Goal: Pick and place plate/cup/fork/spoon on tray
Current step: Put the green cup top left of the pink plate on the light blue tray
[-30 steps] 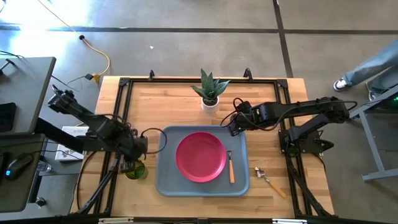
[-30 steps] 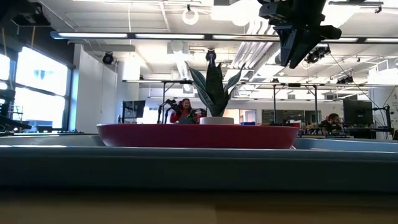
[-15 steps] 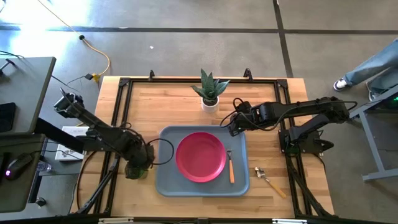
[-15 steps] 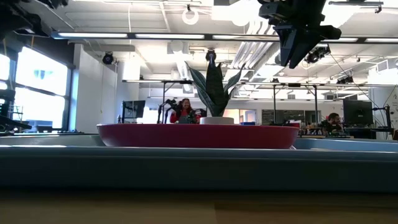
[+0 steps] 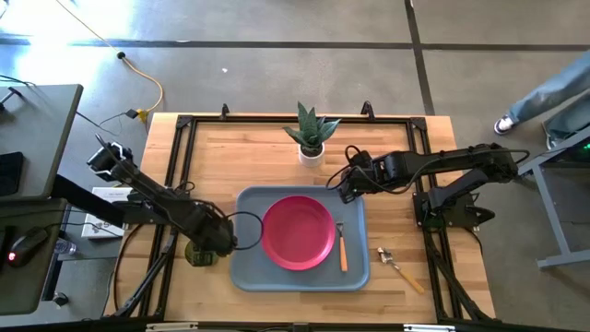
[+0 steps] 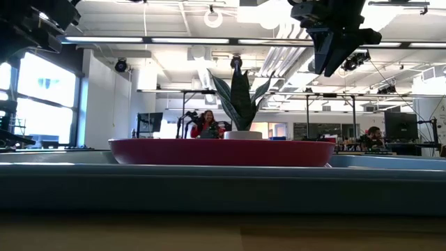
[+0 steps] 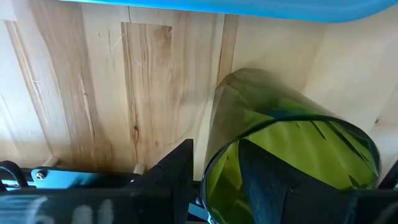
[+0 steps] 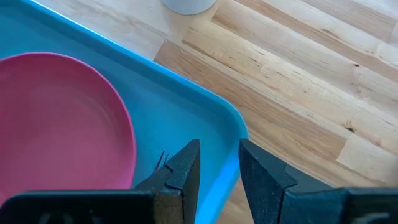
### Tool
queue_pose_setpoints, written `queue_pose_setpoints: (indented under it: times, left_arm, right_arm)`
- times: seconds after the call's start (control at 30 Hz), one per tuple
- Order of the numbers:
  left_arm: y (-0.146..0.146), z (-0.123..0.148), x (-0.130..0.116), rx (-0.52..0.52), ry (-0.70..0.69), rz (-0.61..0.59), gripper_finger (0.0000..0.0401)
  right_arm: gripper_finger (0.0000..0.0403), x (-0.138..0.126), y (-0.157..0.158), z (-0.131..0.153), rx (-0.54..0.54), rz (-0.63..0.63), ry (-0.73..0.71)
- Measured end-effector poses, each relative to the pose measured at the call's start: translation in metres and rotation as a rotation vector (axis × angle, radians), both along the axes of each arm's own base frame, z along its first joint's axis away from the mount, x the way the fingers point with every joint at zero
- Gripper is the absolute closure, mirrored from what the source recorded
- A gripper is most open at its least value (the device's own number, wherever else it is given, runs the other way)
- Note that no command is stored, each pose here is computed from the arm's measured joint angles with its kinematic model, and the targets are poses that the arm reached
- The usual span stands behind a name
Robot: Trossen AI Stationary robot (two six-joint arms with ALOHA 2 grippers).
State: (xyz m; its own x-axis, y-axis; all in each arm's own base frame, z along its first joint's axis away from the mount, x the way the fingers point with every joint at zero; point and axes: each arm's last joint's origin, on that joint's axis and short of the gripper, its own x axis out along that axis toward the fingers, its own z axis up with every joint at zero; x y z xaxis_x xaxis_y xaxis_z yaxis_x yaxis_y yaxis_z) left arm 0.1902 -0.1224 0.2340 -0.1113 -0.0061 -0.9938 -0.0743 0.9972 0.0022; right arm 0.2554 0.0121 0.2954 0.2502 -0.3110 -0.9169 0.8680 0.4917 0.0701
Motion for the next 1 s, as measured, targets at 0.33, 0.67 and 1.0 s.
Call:
queue_pose_setpoints:
  times: [0.33,0.67,1.0]
  left_arm:
    - [-0.004,-0.011,0.006,0.026,0.043,0.0,0.0341]
    - [-0.003,-0.01,0.006,0.014,0.051,0.051,0.0394]
    - [0.007,0.009,-0.003,-0.021,-0.025,0.194,0.0398]
  right_arm:
    - [0.0304,0.0,0.0,0.0,-0.005,0.023,0.005]
    - [0.0304,0.0,0.0,0.0,-0.005,0.04,0.01]
    - [0.0304,0.001,0.0,0.0,-0.007,0.047,0.009]
